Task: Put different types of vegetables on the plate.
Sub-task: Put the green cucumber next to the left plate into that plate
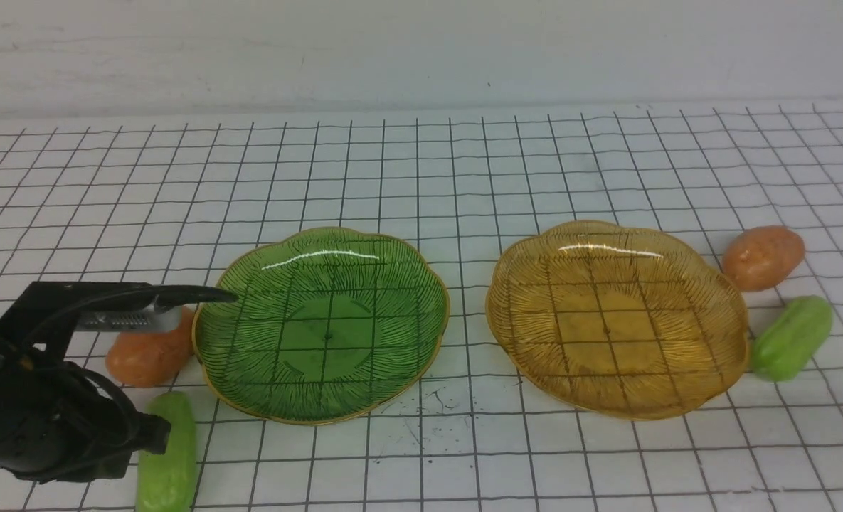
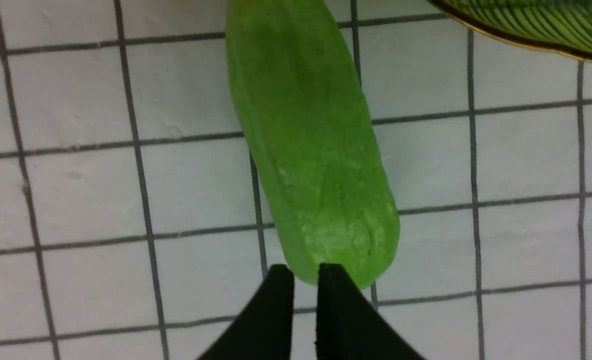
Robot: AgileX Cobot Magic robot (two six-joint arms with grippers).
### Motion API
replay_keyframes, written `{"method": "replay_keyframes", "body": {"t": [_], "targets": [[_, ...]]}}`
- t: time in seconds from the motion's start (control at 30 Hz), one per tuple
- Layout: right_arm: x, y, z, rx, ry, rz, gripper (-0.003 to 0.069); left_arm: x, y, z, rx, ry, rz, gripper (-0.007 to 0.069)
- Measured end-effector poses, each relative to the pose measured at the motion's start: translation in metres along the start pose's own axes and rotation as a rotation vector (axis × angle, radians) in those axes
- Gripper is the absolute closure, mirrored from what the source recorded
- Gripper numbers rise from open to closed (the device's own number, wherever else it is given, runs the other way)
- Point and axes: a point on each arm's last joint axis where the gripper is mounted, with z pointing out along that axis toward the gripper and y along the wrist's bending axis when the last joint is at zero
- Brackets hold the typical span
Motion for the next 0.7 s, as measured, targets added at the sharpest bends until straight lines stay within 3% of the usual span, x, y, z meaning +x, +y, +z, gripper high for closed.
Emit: {"method": "replay_keyframes", "body": {"t": [0.1,0.2,0.27,0.37,0.47,0.57,0.63,0.7], "targets": [[-0.018,0.011,0.015,-0.011,0.19,-0.077,0.0674,-0.005,-0.001,0.006,0.012,-0.021,-0.015,0.042],[-0.03,0.022,0.037,-0.09,0.374,-0.126,0.0674,-0.012,-0.001,0.01,0.023,-0.071,-0.032,0.0254],[-0.032,0.028,0.049,-0.169,0.42,-0.105,0.0674,-0.016,-0.001,0.016,0.02,-0.083,-0.035,0.0128],[-0.032,0.034,0.062,-0.26,0.435,-0.081,0.0674,-0.018,0.001,0.031,0.017,-0.047,-0.042,0.0025],[-0.032,0.034,0.076,-0.277,0.449,-0.052,0.0674,-0.019,0.002,0.051,0.016,0.02,-0.05,0.0013],[-0.029,0.031,0.086,-0.267,0.486,-0.035,0.0674,-0.018,0.002,0.063,0.022,0.065,-0.065,0.0047],[-0.027,0.029,0.093,-0.257,0.514,-0.024,0.0674,-0.017,0.002,0.068,0.026,0.084,-0.073,0.0097],[-0.025,0.027,0.102,-0.246,0.543,-0.017,0.0674,-0.017,0.001,0.069,0.036,0.121,-0.083,0.0207]]}}
